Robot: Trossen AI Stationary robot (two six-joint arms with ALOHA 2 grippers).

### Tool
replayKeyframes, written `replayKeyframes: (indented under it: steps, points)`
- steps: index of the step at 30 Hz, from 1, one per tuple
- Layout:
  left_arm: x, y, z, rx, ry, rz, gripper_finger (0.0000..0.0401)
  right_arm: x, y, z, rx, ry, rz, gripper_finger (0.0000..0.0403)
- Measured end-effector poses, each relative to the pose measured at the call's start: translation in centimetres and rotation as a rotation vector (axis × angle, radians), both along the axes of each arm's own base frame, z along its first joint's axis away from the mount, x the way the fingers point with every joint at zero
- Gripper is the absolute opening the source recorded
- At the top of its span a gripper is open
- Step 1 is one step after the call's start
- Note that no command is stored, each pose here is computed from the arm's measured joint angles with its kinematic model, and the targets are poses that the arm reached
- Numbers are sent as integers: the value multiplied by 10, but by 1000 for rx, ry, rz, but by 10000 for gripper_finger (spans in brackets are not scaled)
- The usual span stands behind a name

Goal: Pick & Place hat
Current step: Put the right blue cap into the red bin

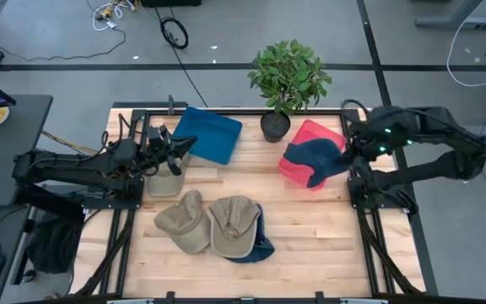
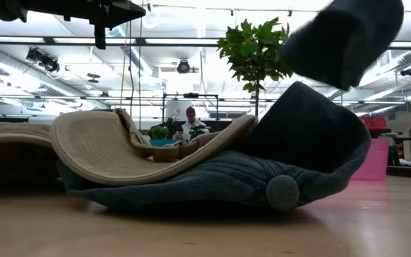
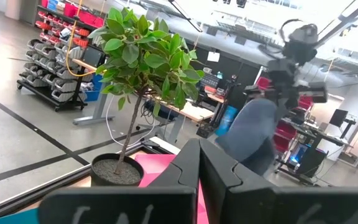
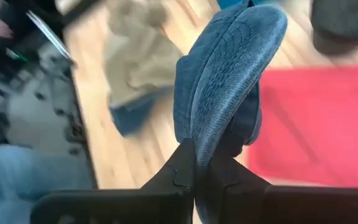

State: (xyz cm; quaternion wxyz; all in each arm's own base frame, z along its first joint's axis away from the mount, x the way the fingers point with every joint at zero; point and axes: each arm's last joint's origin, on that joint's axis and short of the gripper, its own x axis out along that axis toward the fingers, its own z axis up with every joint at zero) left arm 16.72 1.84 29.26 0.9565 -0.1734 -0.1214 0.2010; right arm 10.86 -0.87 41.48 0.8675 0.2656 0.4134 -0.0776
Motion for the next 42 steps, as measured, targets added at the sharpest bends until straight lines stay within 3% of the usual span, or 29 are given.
replayKeyframes:
  steps: [9, 20, 42]
  points:
    - [0, 0, -2, -2, 16, -1, 7, 27, -41, -16, -62, 128, 58, 10]
    - [0, 0, -2, -1, 17, -1, 7, 6, -79, -22, -53, 159, 0, 10]
    - [0, 0, -2, -2, 16, -2, 7, -1, -142, -45, 34, 188, -27, 10]
